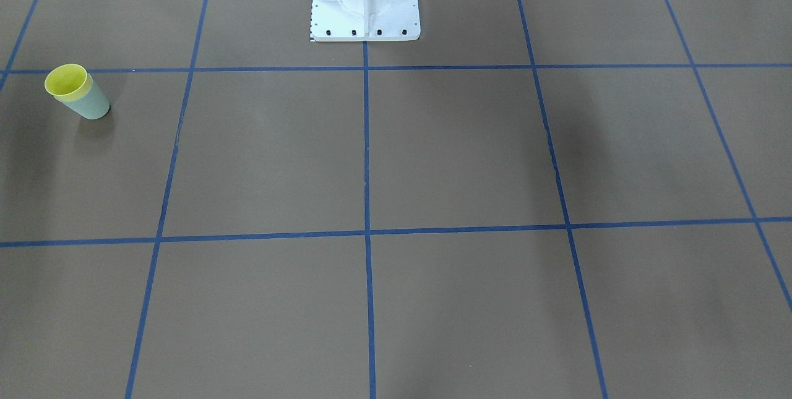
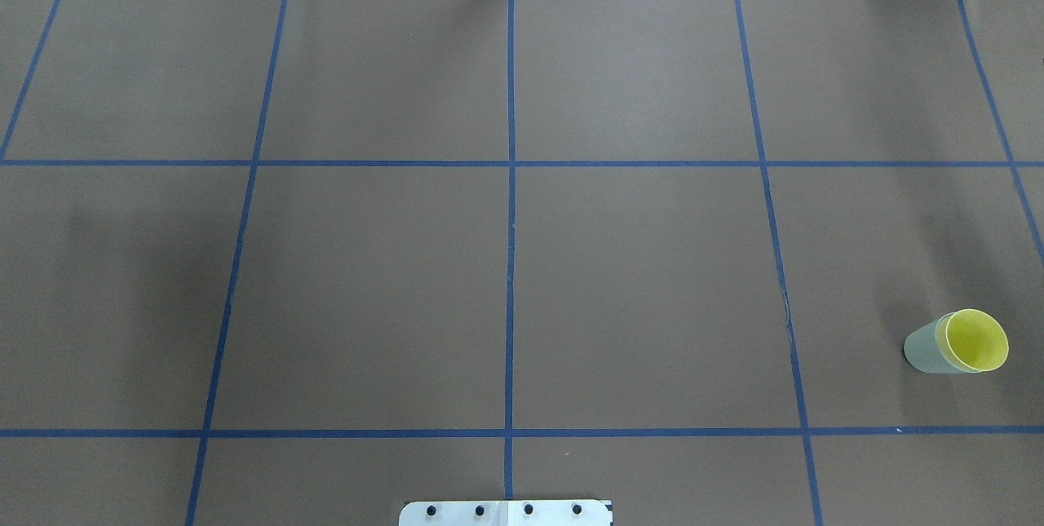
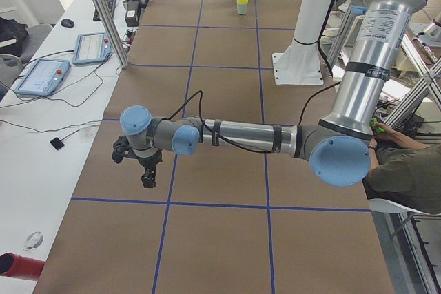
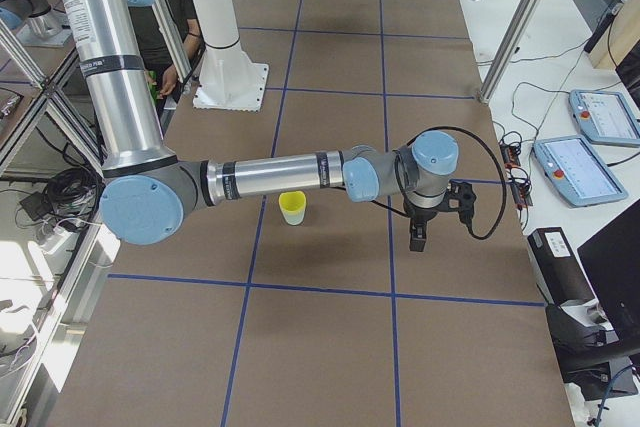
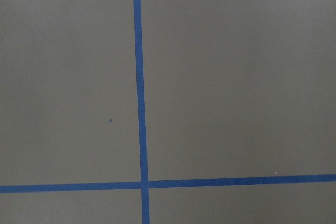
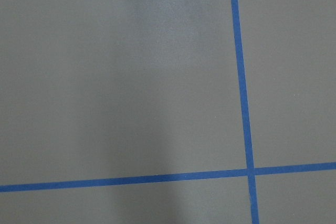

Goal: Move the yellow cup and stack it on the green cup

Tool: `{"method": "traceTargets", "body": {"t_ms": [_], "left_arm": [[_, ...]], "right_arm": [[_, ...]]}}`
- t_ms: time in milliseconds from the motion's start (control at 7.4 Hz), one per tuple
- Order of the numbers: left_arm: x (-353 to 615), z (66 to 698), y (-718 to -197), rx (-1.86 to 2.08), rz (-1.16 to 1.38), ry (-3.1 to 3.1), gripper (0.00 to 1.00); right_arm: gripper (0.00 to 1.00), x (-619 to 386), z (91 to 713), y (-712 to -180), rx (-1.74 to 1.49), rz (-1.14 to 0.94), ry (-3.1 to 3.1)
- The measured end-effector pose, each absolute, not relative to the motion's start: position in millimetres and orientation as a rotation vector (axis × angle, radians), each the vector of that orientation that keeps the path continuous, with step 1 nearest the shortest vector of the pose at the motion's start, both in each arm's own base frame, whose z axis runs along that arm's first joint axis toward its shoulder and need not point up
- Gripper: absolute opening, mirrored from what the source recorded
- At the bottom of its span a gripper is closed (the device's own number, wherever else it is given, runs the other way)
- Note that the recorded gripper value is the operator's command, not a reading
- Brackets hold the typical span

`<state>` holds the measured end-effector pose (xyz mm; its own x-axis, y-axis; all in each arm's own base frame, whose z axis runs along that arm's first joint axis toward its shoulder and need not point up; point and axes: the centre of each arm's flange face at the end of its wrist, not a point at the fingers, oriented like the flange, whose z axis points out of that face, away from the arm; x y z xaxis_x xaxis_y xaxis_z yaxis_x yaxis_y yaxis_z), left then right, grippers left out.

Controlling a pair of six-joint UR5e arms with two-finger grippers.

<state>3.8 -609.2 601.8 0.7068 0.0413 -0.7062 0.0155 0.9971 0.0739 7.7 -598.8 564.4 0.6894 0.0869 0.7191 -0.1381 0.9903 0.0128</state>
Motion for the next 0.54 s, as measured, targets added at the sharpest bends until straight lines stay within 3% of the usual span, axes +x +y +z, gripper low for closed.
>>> {"method": "traceTargets", "body": {"t_ms": [541], "left_arm": [[5.4, 585.0, -603.6, 0.101, 0.023, 0.795, 1.0]], "right_arm": [[1.0, 5.5, 566.4, -597.8, 0.067, 0.114, -0.801]]}}
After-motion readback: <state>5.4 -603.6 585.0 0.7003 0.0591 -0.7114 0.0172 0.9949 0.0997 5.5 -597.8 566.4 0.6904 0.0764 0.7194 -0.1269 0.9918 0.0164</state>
